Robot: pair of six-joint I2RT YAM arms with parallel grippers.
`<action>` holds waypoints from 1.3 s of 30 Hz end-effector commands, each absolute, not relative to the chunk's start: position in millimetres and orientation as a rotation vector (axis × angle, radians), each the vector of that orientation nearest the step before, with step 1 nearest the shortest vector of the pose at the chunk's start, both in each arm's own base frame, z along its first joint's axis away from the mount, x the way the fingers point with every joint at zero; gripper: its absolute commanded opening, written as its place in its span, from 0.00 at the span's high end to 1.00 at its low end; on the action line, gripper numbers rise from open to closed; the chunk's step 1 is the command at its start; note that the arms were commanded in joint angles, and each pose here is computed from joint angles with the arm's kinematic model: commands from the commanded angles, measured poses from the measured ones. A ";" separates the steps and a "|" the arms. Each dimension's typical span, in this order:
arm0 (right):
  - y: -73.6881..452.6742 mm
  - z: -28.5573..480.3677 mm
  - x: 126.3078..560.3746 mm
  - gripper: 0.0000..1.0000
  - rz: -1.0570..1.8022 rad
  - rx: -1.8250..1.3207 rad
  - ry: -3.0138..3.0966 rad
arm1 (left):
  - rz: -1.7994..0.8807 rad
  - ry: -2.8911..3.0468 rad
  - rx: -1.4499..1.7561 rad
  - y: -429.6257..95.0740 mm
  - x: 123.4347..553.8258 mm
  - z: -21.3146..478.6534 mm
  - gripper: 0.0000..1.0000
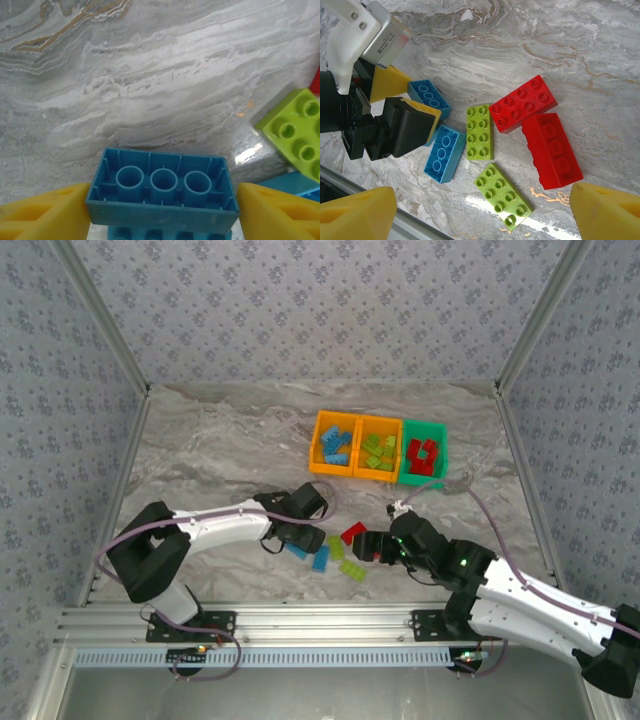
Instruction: Sort the legos into containers by color
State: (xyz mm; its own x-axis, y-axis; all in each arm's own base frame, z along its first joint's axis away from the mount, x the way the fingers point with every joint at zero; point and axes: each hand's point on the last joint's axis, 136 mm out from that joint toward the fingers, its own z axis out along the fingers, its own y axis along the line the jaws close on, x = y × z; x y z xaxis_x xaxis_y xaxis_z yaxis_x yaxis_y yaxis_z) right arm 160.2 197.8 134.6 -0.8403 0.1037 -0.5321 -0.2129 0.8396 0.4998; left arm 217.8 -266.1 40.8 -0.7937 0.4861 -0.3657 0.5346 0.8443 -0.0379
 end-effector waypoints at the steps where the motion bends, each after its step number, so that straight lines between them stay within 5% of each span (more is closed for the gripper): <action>1: 199.9 141.9 164.1 0.08 0.754 -0.063 2.438 | -0.267 2.684 0.752 -273.3 220.8 37.2 0.24; 5: 199.8 140.6 163.9 0.08 0.749 -0.064 2.443 | -0.266 2.688 0.738 -273.2 224.9 34.6 0.22; 9: 200.2 140.9 163.3 0.08 0.755 -0.068 2.443 | -0.265 2.687 0.733 -273.1 226.0 34.7 0.39; 12: 203.4 143.4 163.1 0.08 0.774 -0.080 2.435 | -0.269 2.672 0.728 -273.2 227.5 41.0 0.41; 19: 216.6 158.7 165.6 0.08 0.848 -0.136 2.366 | -0.383 2.501 0.706 -292.2 244.6 115.2 0.43; 27: 233.3 169.1 166.4 0.07 0.945 -0.190 2.301 | -0.308 2.298 0.696 -330.0 331.5 175.4 0.46; 39: 211.6 156.5 161.3 0.06 0.884 -0.153 2.321 | -0.209 2.293 0.750 -369.3 468.1 151.1 0.44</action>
